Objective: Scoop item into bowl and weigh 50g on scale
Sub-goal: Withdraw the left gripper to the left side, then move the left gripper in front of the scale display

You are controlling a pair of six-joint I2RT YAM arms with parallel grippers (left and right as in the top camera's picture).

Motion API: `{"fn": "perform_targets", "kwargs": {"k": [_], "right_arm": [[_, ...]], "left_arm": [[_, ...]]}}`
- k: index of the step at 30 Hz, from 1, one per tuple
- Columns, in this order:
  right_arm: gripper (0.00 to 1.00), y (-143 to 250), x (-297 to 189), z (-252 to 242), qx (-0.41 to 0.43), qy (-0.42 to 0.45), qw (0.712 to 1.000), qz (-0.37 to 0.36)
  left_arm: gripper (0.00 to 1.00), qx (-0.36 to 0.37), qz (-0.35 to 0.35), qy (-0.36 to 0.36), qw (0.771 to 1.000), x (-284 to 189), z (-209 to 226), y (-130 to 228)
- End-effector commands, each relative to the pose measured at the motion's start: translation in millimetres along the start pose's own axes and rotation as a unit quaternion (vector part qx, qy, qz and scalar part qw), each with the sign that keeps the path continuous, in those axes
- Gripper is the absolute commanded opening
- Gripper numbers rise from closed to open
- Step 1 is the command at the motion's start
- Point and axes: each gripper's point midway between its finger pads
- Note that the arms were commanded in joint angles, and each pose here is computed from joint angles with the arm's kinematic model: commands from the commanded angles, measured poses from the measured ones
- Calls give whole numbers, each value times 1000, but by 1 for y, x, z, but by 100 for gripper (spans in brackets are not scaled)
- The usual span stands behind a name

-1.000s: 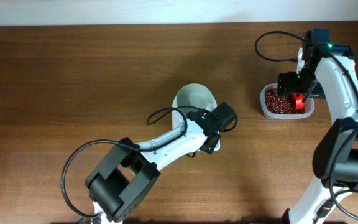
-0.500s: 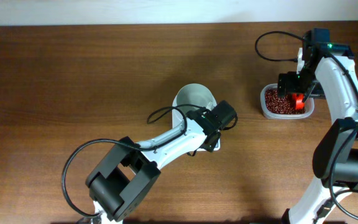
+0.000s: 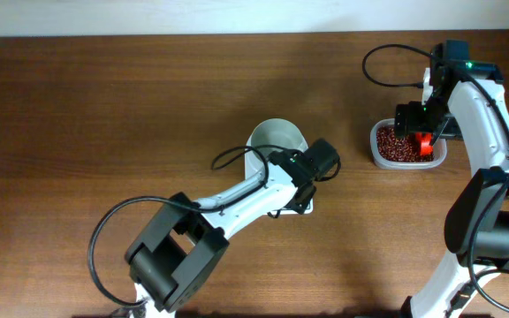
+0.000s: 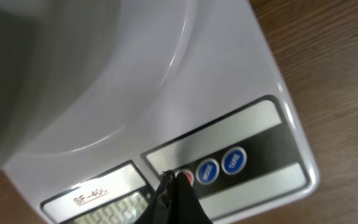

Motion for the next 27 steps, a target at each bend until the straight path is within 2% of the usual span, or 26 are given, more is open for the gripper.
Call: {"fn": "perform_targets", "kwargs": {"k": [1, 3, 5, 9, 12, 16, 18, 20, 23, 27], "right_arm": [[99, 3, 5, 1, -3, 4, 1000, 9], [99, 3, 5, 1, -3, 4, 1000, 9], [99, 3, 5, 1, -3, 4, 1000, 9], [99, 3, 5, 1, -3, 4, 1000, 9], [99, 3, 5, 1, -3, 4, 1000, 9], [99, 3, 5, 1, -3, 4, 1000, 9], [99, 3, 5, 1, -3, 4, 1000, 9], [99, 3, 5, 1, -3, 4, 1000, 9], [99, 3, 5, 1, -3, 4, 1000, 9], [99, 3, 5, 1, -3, 4, 1000, 9]], "left_arm": [[0, -9, -68, 69, 995, -77, -9, -28], [0, -16, -90, 117, 989, -111, -12, -32], [0, -42, -140, 139, 979, -154, 9, -45], [0, -94, -171, 133, 972, -172, 52, -62], [0, -218, -192, 88, 953, -168, 132, -86], [0, -321, -253, 52, 911, -169, 228, -117], [0, -366, -283, 26, 886, -170, 278, -125], [0, -444, -299, -16, 844, -164, 336, -121], [0, -481, -289, -42, 827, -144, 376, -113], [0, -513, -234, -71, 823, -97, 409, -91]]}}
Point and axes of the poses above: each gripper's point midway between its finger pads, its own x axis out along the fingers, its own z axis along the line the jaws close on, y = z × x, and after that the axes turned 14 degrees about -x, right-handed
